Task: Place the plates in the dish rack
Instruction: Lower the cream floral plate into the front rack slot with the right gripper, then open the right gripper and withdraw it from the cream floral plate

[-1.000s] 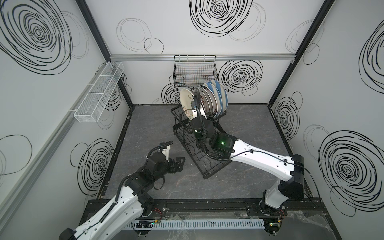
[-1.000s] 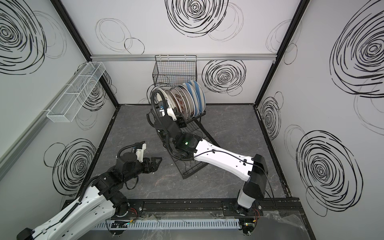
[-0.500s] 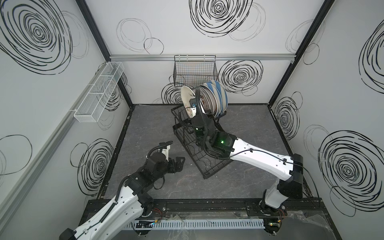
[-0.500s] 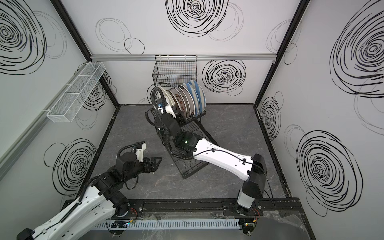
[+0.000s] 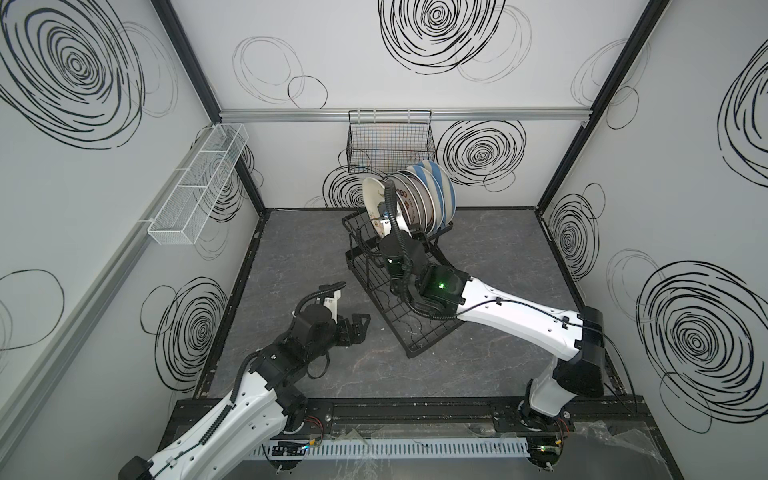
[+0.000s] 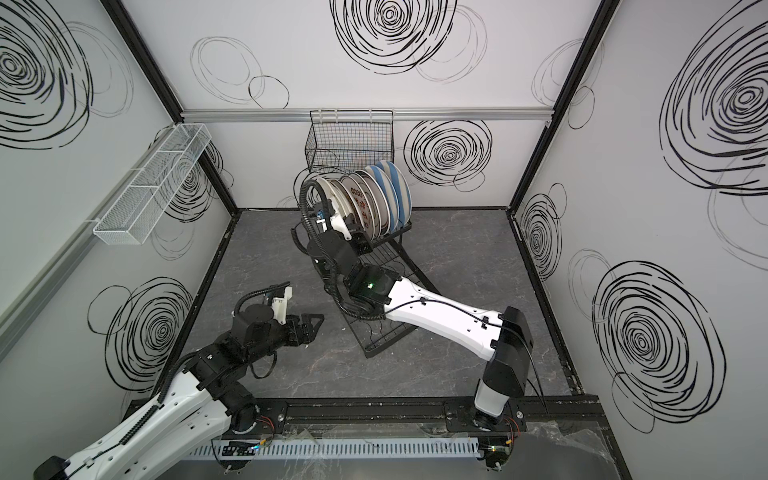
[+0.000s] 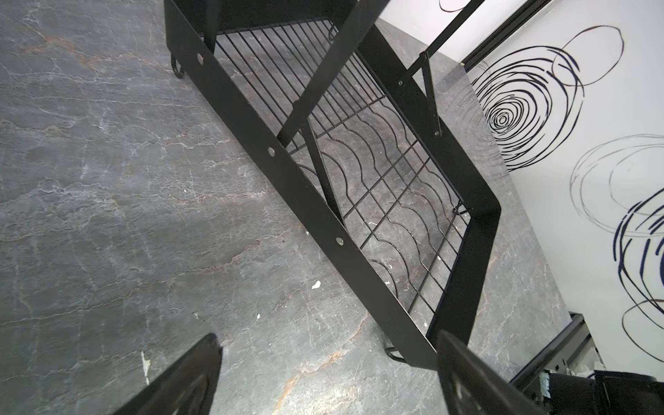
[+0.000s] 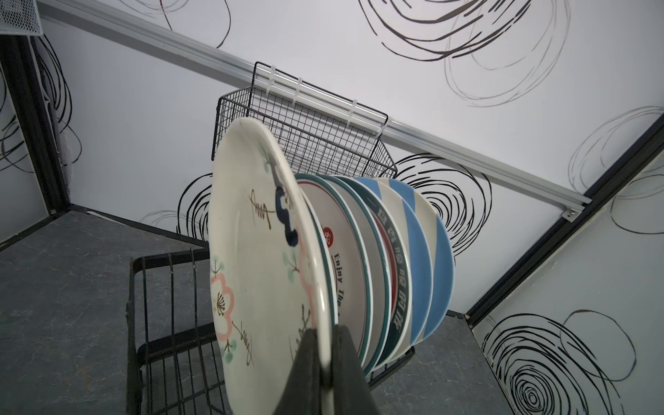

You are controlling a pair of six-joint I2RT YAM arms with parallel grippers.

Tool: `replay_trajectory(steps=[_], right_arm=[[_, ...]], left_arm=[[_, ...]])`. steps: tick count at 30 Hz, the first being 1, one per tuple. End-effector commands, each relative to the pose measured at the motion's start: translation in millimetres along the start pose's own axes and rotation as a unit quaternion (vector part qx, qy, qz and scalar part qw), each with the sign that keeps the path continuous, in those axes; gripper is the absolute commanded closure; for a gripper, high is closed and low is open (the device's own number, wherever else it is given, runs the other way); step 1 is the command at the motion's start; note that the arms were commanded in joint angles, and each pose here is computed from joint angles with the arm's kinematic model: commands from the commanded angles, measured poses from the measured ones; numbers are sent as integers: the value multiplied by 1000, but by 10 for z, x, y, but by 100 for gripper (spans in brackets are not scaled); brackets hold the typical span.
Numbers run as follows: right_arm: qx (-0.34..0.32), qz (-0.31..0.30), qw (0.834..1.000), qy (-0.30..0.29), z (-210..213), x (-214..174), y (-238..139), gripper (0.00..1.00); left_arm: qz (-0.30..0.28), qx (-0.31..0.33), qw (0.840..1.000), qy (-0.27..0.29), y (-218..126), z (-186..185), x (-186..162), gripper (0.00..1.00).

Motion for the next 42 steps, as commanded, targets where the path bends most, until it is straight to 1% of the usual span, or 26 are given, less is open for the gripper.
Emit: replay_trajectory(steps=[1, 9, 18, 26, 27, 30, 34, 35, 37, 40, 42], right_arm=[[-14, -27, 996, 79, -240, 276, -63, 100], [12, -16, 996, 92, -224, 201, 33, 100], [2, 5, 996, 84, -148, 71, 282, 100], [9, 25, 998, 65, -37, -45, 434, 100], [10, 26, 998, 64, -33, -49, 440, 97], [17, 29, 997, 62, -14, -35, 438, 83], [21, 30, 998, 59, -28, 12, 416, 79], [23, 29, 998, 59, -35, 26, 403, 76], [27, 29, 997, 60, -50, 65, 376, 67], [36, 24, 997, 65, -77, 162, 298, 64], [44, 18, 996, 72, -105, 247, 216, 59]], left_arm=[[-19, -7, 1000, 3, -4, -13, 58, 4], [-19, -2, 1000, 3, -2, -6, 58, 4], [-19, 3, 1000, 2, -7, 1, 64, 4], [-27, 12, 1000, -4, -18, 40, 99, 4], [-28, 15, 999, -5, -21, 50, 107, 4], [-35, 33, 999, -4, -37, 88, 153, 4], [-45, 58, 997, 4, -78, 120, 267, 4], [-49, 63, 997, 5, -90, 126, 293, 4], [-57, 70, 996, 3, -110, 142, 331, 4], [-69, 77, 995, -1, -141, 158, 390, 4], [-77, 88, 993, -4, -152, 175, 429, 4]])
Point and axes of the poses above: each gripper's point midway between its finger pads, its own y axis out along the fingers, its own z axis along the line the jaws close on, x = y × z, the point moved 10 cm from there along -y, back along the fingers, and after that the axes turned 14 degrees about y, right-handed, at the moved point
